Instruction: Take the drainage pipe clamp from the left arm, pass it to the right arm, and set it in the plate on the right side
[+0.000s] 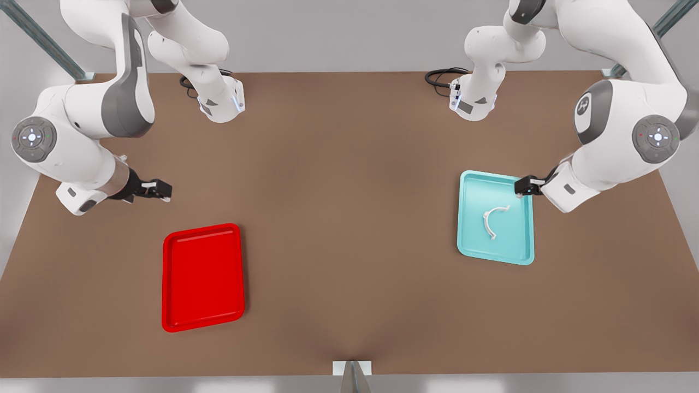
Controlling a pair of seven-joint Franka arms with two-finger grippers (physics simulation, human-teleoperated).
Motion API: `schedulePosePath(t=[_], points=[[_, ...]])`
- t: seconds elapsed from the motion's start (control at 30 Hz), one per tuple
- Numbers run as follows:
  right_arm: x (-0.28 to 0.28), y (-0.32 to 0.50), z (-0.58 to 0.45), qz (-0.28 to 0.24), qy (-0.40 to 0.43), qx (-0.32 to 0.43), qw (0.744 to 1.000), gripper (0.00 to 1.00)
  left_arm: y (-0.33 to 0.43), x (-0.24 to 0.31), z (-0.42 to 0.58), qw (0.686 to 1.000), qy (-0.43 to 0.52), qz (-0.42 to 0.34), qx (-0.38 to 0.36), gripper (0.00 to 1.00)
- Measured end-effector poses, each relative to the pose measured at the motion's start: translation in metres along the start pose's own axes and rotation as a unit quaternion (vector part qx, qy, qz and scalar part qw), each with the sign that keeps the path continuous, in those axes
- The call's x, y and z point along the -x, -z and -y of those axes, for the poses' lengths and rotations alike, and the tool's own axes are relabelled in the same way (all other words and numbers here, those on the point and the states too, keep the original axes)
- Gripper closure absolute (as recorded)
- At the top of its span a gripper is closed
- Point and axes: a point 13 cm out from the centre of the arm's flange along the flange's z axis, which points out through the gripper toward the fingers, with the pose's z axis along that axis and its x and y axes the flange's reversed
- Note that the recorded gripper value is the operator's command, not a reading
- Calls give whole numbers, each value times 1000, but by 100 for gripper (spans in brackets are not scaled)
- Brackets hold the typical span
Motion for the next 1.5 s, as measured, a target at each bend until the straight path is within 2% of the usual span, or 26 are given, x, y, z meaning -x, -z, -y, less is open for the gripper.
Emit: schedulePosePath(t=[0.1, 0.23, 0.37, 0.53, 0.7, 0.9, 0.97, 1.0, 1.5], points=[[5, 2, -1, 10, -2, 0, 1000, 0, -46, 25, 2, 1000, 7, -20, 3, 0], [9, 4, -3, 19, -3, 0, 1000, 0, -209, 39, 3, 995, 71, -76, 10, 0], [11, 4, -6, 23, -3, 0, 1000, 0, -298, 36, 12, 989, 142, -42, 11, 0], [12, 5, -6, 25, -6, 1, 1000, 0, -349, 14, -7, 972, 233, 5, 4, 0], [13, 2, -5, 24, -9, 2, 1000, 0, -366, -2, -23, 956, 290, 50, -10, 0], [14, 2, -4, 24, -11, 3, 1000, 0, -382, -8, -46, 945, 320, 67, -18, 1], [14, 2, -3, 24, -12, 3, 1000, 0, -386, -7, -51, 943, 324, 69, -18, 27], [14, 2, -3, 24, -12, 3, 1000, 0, -388, -7, -52, 943, 324, 70, -19, 31], [15, -3, 0, 20, -14, 4, 1000, 0, -414, -15, -61, 945, 321, 58, -16, 33]])
